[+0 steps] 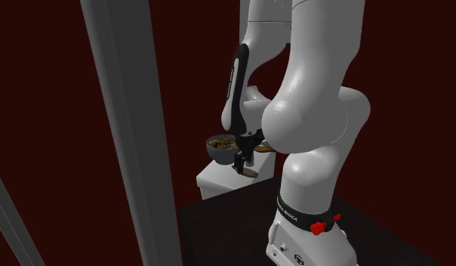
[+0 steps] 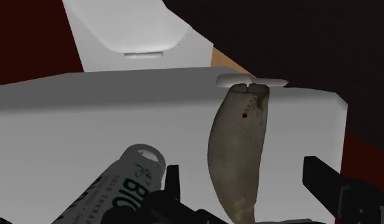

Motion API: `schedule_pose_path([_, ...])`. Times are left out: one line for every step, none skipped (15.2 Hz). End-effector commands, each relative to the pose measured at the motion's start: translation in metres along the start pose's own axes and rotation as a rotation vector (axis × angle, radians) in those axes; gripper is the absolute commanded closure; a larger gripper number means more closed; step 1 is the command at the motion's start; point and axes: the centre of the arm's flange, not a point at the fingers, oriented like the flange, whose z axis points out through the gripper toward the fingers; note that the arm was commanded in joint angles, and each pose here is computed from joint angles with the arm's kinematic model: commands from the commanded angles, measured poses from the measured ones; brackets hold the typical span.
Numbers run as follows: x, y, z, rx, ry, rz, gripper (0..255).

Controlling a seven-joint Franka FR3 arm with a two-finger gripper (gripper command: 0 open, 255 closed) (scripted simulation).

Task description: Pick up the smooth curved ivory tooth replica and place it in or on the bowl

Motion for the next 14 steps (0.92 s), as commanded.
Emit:
schedule_pose_path([-0.0007, -0.0003, 0.0138, 0.0, 0.0, 0.0, 0])
schedule_pose_path([-0.0007, -0.0003, 0.0138, 0.0, 0.0, 0.0, 0])
schedule_pose_path([-0.0007, -0.0003, 0.0138, 0.0, 0.0, 0.0, 0])
schedule_pose_path([-0.0007, -0.0003, 0.0138, 0.0, 0.0, 0.0, 0])
schedule_pose_path([-0.0007, -0.0003, 0.0138, 0.0, 0.0, 0.0, 0])
schedule_pose_path([-0.0007, -0.0003, 0.0138, 0.0, 0.0, 0.0, 0])
schedule_pose_path([-0.0007, -0.0003, 0.0138, 0.0, 0.0, 0.0, 0])
schedule_pose_path([-0.0007, -0.0003, 0.0138, 0.0, 0.0, 0.0, 0])
schedule_pose_path([-0.0007, -0.0002, 0.0138, 0.0, 0.0, 0.0, 0])
schedule_pose_path([-0.001, -0.0001, 0.0137, -0.001, 0.0, 0.0, 255])
schedule_pose_path([-0.0011, 0.0001, 0.014, -0.001, 0.0, 0.0, 255])
schedule_pose_path([-0.0008, -0.0002, 0.0132, -0.001, 0.0, 0.0, 255])
schedule_pose_path([-0.0009, -0.0003, 0.0134, 0.0, 0.0, 0.0, 255])
schedule_pose_path([-0.0012, -0.0005, 0.0138, 0.0, 0.0, 0.0, 255])
